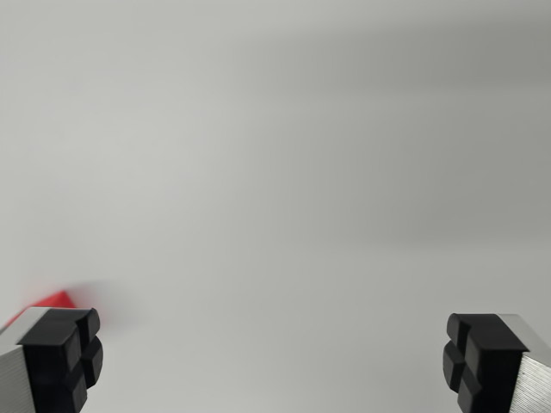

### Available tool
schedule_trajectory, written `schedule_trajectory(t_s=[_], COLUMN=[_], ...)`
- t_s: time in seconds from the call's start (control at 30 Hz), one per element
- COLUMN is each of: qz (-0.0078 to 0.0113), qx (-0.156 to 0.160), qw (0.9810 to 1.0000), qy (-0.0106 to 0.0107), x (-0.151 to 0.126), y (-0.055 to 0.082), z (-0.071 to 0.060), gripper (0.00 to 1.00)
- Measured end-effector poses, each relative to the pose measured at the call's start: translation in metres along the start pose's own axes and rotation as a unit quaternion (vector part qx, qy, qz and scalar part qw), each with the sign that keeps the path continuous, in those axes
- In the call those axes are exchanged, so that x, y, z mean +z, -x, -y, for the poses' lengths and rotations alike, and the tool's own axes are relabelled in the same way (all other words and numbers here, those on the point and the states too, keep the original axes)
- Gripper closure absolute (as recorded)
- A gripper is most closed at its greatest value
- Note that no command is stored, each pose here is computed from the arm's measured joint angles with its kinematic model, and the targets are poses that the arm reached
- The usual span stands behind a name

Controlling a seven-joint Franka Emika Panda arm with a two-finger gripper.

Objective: Destack cube

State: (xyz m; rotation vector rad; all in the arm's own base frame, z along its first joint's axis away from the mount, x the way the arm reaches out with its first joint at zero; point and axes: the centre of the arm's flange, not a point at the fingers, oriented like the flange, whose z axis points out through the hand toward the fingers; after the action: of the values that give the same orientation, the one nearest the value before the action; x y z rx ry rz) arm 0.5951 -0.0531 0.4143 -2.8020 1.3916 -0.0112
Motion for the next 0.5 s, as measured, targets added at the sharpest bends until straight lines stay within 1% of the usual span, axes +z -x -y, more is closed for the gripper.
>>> schedule_trajectory(t_s=[0.17,0.5], qz=[0.0010,0.0019], qx=[-0.001,-0.009], qw=[1.0000,1.0000], qy=[0.0010,0.0010], x=[0.002,0.007], y=[0.002,0.011], z=[0.000,0.001], gripper=[0.00,0.00])
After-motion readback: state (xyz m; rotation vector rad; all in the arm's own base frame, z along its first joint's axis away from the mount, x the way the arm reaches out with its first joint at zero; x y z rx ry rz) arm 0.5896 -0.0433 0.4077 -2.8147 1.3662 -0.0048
